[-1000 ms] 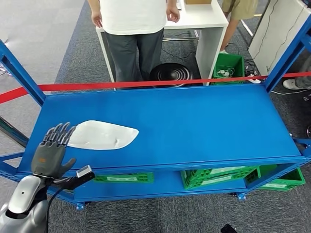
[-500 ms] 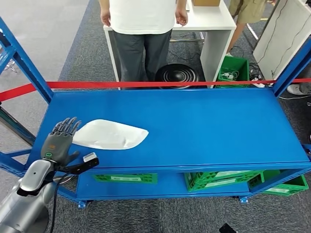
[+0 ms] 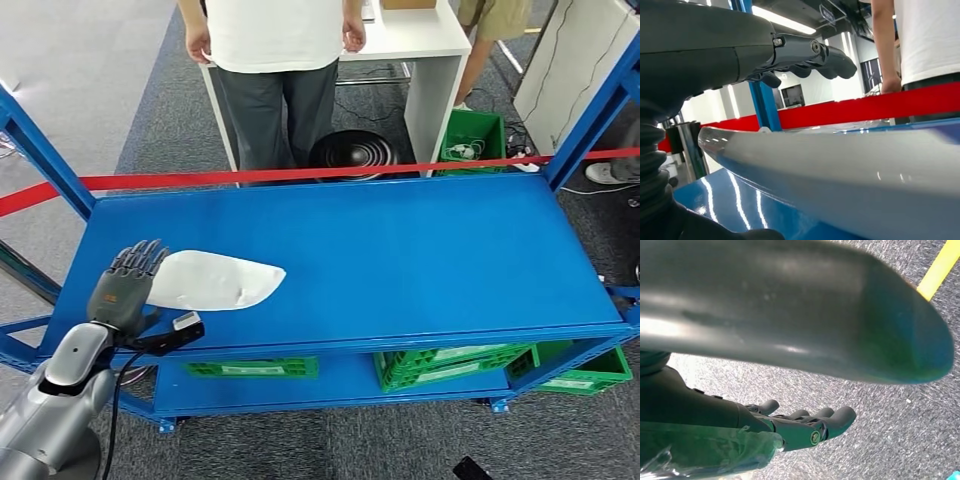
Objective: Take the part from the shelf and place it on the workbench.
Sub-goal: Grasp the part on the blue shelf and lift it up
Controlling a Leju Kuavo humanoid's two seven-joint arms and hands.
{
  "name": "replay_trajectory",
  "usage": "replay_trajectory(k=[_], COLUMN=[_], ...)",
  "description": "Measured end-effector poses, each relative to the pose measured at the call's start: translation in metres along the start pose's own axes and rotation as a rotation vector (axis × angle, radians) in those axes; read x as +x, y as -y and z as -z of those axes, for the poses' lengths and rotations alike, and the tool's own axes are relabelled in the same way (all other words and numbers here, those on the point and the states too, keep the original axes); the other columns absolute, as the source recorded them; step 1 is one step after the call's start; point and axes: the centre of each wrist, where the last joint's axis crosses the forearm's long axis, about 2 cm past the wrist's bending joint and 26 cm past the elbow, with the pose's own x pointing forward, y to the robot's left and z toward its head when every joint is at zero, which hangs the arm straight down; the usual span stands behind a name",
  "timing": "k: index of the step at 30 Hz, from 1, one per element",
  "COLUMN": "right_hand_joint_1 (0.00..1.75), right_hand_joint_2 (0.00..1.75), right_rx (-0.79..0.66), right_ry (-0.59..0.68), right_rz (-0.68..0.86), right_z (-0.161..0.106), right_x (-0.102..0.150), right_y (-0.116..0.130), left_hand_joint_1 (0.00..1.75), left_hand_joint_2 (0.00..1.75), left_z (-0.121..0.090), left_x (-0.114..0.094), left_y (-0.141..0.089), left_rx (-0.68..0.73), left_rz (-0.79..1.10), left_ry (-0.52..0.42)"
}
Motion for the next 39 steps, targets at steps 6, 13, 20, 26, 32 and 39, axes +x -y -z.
replay_trajectory(k=[6, 13, 20, 26, 32, 39], right_hand_joint_1=[0.00, 0.00, 0.00, 0.00, 0.00, 0.00], right_hand_joint_2=[0.00, 0.00, 0.00, 0.00, 0.00, 0.00], right_rx=[0.003, 0.007, 0.014, 0.020, 0.029, 0.034], right_ry=[0.000, 0.000, 0.008, 0.012, 0.021, 0.023], right_rz=[0.000, -0.002, -0.005, 0.000, 0.002, 0.003], right_z=[0.000, 0.000, 0.000, 0.000, 0.000, 0.000], right_x=[0.000, 0.000, 0.003, 0.004, 0.006, 0.007], right_y=[-0.001, -0.002, -0.004, -0.006, -0.009, -0.011], left_hand_joint_1=[0.00, 1.75, 1.75, 1.75, 1.75, 1.75], left_hand_joint_2=[1.75, 1.75, 1.75, 1.75, 1.75, 1.75], left_z=[0.003, 0.007, 0.016, 0.019, 0.027, 0.032], left_x=[0.002, 0.005, 0.011, 0.013, 0.016, 0.019], left_y=[-0.002, 0.001, 0.001, 0.004, -0.001, -0.003], left_rx=[0.009, -0.005, -0.013, -0.042, -0.041, -0.038], left_rz=[0.000, 0.000, -0.002, 0.003, 0.015, 0.022], left_ry=[0.006, 0.029, 0.066, 0.085, 0.104, 0.117])
